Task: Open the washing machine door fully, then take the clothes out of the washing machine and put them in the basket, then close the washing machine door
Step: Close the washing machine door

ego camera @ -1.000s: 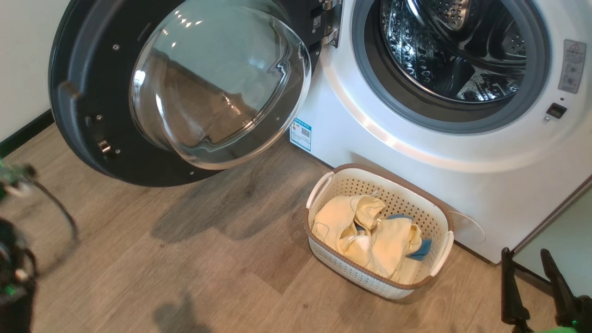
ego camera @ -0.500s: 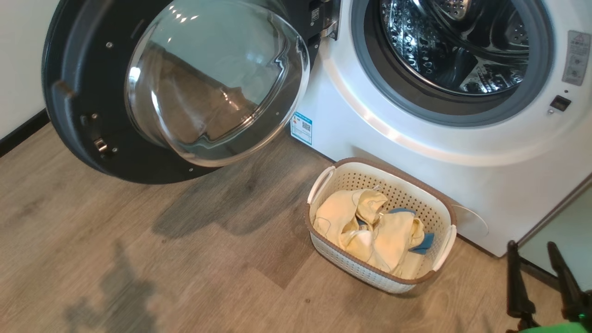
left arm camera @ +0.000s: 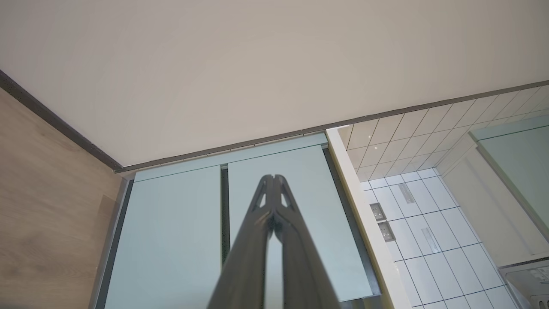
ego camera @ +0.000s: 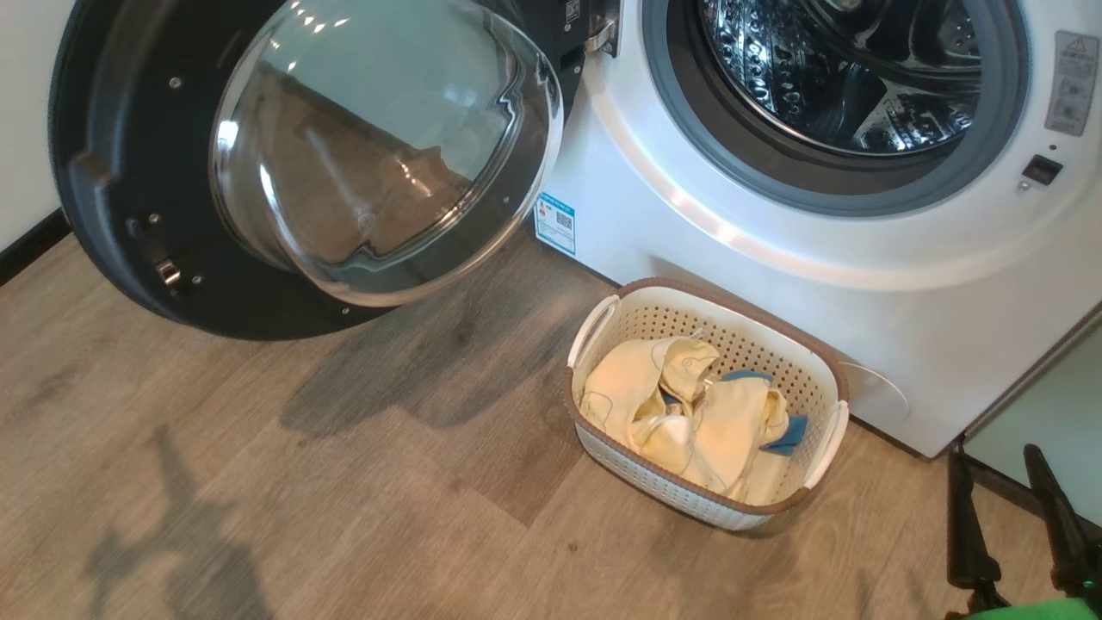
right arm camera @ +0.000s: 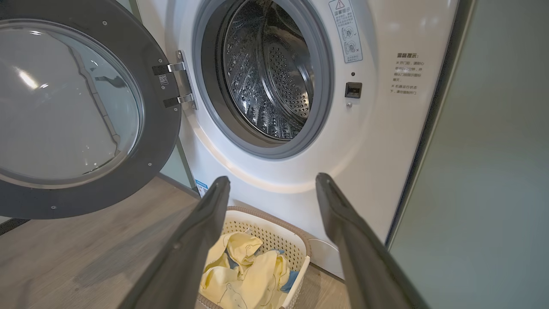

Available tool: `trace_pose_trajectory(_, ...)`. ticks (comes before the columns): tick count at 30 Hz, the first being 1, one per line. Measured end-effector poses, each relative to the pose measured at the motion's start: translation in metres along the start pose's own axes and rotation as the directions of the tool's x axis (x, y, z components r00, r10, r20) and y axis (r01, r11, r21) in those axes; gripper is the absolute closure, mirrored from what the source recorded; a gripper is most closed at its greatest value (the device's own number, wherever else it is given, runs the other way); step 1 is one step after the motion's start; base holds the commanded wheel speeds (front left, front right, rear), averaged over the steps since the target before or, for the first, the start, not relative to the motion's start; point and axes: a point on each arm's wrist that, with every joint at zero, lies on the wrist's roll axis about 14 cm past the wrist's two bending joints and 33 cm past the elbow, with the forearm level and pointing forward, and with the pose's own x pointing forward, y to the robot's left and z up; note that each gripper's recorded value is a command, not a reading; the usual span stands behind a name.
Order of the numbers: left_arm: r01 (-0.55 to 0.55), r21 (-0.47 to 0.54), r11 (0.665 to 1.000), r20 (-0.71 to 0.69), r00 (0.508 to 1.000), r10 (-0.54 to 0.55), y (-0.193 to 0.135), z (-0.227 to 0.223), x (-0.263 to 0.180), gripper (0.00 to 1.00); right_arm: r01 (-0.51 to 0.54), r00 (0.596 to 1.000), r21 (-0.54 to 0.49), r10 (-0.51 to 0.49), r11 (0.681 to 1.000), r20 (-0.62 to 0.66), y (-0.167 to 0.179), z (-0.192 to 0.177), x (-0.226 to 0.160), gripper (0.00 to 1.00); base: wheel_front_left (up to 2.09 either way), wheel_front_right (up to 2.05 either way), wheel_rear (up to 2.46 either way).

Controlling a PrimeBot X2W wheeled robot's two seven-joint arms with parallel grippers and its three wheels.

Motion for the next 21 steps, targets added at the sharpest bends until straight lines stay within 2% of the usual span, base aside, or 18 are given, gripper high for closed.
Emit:
trace_pose_trajectory(8,-0.071,0.045,0.996,-0.132,0.988,0.077,0.025,-0.031,0.001,1.0,0.007,1.0,-0.006,-0.007,1.0,-0.009,-0.004,-0.004,0.0,0.0,0.0,0.0,0.0)
trace_pose_trajectory(15,-0.09,0.099,0.991,-0.273,0.955,0.114,0.032,-0.06,0.002,1.0,0.023,0.999,-0.003,-0.023,1.0,-0.025,-0.009,-0.01,-0.002,0.0,0.0,0.0,0.0)
trace_pose_trajectory(21,-0.099,0.123,0.987,-0.394,0.908,0.14,0.039,-0.097,0.002,1.0,0.041,0.998,-0.006,-0.041,0.999,-0.043,-0.017,-0.018,-0.004,0.0,0.0,0.0,0.0)
